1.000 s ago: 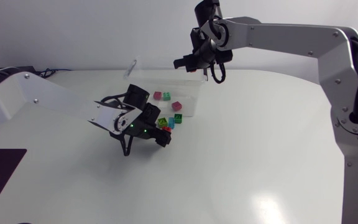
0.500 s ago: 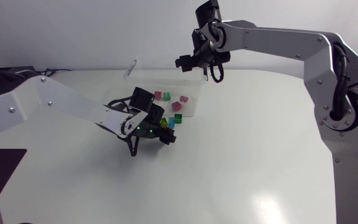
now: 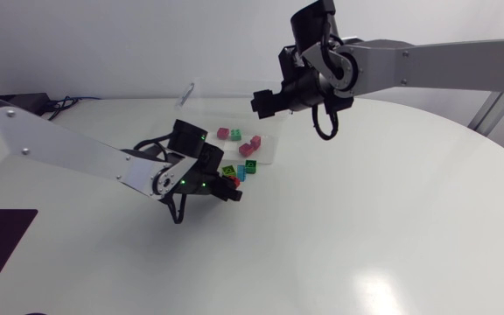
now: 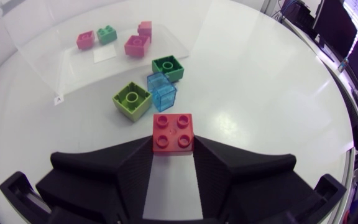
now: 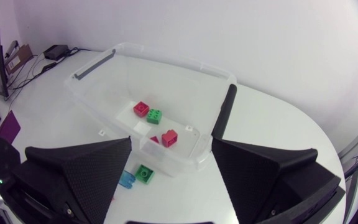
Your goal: Place the duplo bricks in the container
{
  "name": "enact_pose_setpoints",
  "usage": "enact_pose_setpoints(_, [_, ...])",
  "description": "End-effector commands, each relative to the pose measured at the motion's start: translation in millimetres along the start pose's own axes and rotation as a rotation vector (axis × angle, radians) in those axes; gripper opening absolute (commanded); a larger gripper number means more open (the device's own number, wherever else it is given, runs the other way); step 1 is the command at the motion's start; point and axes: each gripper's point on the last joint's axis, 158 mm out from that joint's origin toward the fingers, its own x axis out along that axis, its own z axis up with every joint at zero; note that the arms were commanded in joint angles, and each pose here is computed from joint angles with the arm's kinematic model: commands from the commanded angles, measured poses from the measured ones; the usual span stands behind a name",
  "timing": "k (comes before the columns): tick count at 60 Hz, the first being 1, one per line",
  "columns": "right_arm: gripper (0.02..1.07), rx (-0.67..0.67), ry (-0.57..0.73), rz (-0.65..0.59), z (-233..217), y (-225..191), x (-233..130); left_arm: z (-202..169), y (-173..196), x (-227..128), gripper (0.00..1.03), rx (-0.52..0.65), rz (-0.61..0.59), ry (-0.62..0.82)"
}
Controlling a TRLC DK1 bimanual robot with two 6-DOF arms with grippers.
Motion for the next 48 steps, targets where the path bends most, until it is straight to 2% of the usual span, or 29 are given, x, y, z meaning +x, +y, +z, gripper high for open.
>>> enact_pose_setpoints(1, [0.97, -0.038, 0.017, 0.017, -21, 13, -5, 22, 4, -29, 0.21, -0.001, 0.014, -0.072])
enact_pose_setpoints(14, [0.97, -0.097, 0.055, 0.059, -57, 40, -5, 69, 33, -85, 0.21, -0.022, 0.077, -0.222])
enact_pose_setpoints(24, [0.97, -0.118, 0.088, 0.075, -77, 52, 5, 105, 56, -109, 0.21, -0.040, 0.115, -0.313])
enact_pose_setpoints(48, [0.97, -0.148, 0.178, 0.079, -107, 72, 41, 172, 90, -112, 0.22, -0.069, 0.155, -0.437])
